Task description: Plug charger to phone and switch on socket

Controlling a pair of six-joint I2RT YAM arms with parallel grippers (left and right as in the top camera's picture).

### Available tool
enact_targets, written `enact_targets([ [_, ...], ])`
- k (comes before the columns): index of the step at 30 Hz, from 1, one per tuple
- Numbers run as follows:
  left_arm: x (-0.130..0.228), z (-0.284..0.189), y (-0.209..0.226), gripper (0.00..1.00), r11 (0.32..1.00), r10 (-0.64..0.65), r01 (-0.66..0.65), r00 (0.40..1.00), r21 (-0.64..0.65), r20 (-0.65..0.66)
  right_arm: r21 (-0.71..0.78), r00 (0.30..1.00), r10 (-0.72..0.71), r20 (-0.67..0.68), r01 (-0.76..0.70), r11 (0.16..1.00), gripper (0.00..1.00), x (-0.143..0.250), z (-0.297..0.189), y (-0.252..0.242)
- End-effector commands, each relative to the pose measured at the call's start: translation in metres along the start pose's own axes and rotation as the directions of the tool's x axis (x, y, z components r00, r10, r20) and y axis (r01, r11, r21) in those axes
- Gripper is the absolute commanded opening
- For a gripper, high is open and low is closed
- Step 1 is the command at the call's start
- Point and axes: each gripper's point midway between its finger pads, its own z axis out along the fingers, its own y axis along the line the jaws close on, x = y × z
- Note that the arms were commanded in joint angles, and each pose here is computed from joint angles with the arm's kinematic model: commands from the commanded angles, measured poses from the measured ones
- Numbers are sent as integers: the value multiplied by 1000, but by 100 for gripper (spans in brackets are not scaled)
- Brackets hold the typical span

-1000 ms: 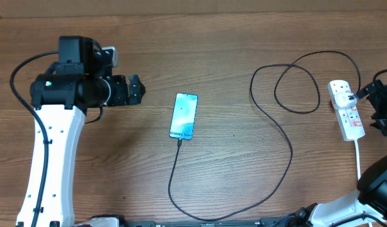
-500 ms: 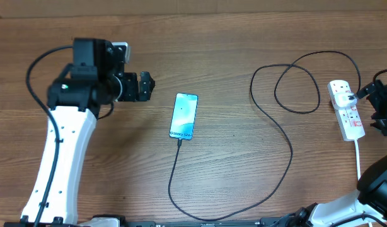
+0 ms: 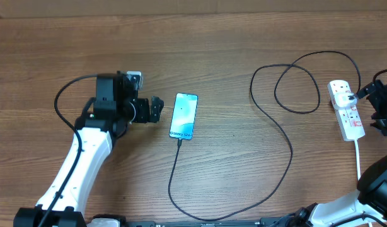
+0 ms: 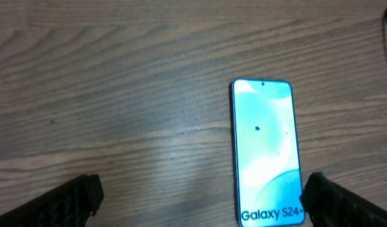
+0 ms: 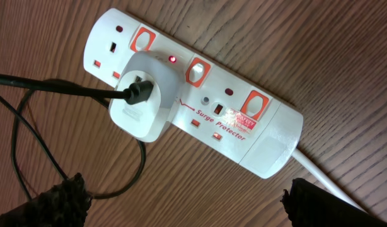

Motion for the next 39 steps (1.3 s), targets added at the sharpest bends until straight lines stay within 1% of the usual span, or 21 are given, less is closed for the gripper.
enact_targets([
  [1,13,-1,-7,100,999,30,-32,999,30,45,-8,1000,-5,17,5,1000,100,-4,-4,4],
  [2,18,0,-6,100,999,38,-40,996,32,80,-8,1000,-5,17,5,1000,100,-4,-4,4],
  [8,31,-1,-5,100,997,58,-66,983,36,176,-8,1000,-5,17,5,1000,100,-4,-4,4],
  [22,59,-5,-4,100,995,81,-96,953,36,292,-8,1000,-5,17,5,1000,100,-4,-4,4],
  [35,82,-3,-3,100,995,74,-92,952,46,296,-8,1000,-5,17,5,1000,100,-4,-4,4],
  [39,100,-2,-1,100,995,73,-89,955,45,287,-8,1000,-5,17,5,1000,100,-4,-4,4],
])
